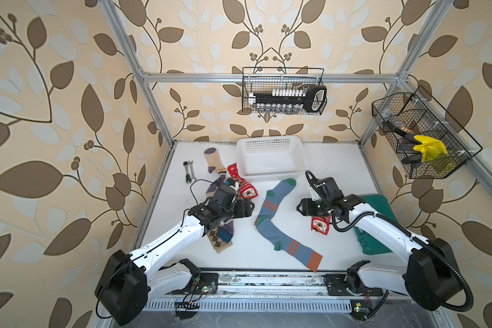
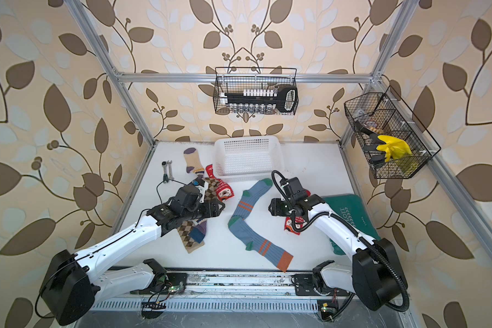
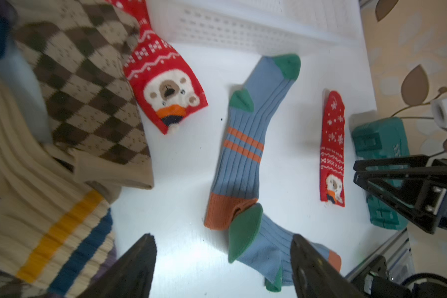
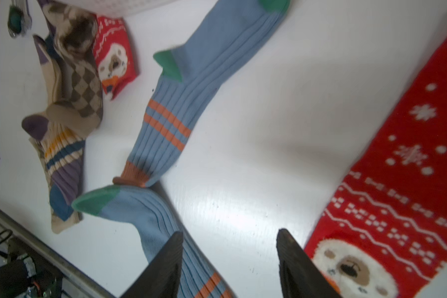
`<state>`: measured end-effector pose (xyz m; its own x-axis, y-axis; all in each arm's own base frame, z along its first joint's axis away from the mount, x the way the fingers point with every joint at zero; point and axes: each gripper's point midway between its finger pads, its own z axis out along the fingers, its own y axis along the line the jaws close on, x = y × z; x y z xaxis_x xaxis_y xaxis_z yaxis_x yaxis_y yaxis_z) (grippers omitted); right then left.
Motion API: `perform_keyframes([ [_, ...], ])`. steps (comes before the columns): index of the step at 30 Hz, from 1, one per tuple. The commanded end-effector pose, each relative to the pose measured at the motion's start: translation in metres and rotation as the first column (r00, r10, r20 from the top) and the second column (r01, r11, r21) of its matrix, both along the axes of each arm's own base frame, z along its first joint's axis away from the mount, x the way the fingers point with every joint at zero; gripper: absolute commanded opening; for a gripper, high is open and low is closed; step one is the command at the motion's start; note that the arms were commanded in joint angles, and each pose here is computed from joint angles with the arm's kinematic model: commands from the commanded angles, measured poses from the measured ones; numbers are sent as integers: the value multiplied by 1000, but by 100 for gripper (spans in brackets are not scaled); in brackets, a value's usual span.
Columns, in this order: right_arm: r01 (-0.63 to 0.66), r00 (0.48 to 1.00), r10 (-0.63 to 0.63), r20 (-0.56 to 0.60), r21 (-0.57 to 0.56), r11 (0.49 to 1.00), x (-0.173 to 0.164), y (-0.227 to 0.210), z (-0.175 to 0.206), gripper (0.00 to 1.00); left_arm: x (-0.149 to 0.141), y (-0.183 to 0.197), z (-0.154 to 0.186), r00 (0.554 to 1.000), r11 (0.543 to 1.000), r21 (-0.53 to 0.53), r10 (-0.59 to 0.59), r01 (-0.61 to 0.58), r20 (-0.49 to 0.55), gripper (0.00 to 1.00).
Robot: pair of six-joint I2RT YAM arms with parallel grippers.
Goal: Place the socks together as a pair
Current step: Move the sock to the center of the board, then adjust the sock at the center of the board.
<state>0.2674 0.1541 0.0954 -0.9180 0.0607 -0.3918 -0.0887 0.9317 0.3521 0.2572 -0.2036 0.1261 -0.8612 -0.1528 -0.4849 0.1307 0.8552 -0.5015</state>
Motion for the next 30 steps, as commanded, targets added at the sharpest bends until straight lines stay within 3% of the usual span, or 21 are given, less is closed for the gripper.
perform_keyframes([
  [1,10,997,-14,-76,-54,998,-24,-8,-17,59,-10,-13,-15,996,997,26,-69,71,-58,83],
  [5,6,992,-17,-122,-89,996,-40,-15,-31,60,-6,-32,-25,988,991,-15,-133,132,-82,79],
  [7,17,990,-30,-141,-97,995,-47,-19,-34,61,-7,-44,-25,983,986,-30,-167,165,-82,72],
  [12,46,988,-54,-142,-56,997,-61,-14,-22,67,-11,-48,-36,978,984,-21,-177,175,-108,40],
  [14,36,986,-48,-159,-82,996,-66,-15,-22,67,-12,-45,-38,980,985,-17,-171,171,-104,33],
  [19,10,976,-41,-213,-142,990,-77,-17,-32,68,-14,-33,-32,989,990,5,-139,139,-55,2],
  [30,-6,964,-61,-259,-250,968,-103,-18,-31,76,-47,23,-23,1000,1000,22,-12,11,13,0],
])
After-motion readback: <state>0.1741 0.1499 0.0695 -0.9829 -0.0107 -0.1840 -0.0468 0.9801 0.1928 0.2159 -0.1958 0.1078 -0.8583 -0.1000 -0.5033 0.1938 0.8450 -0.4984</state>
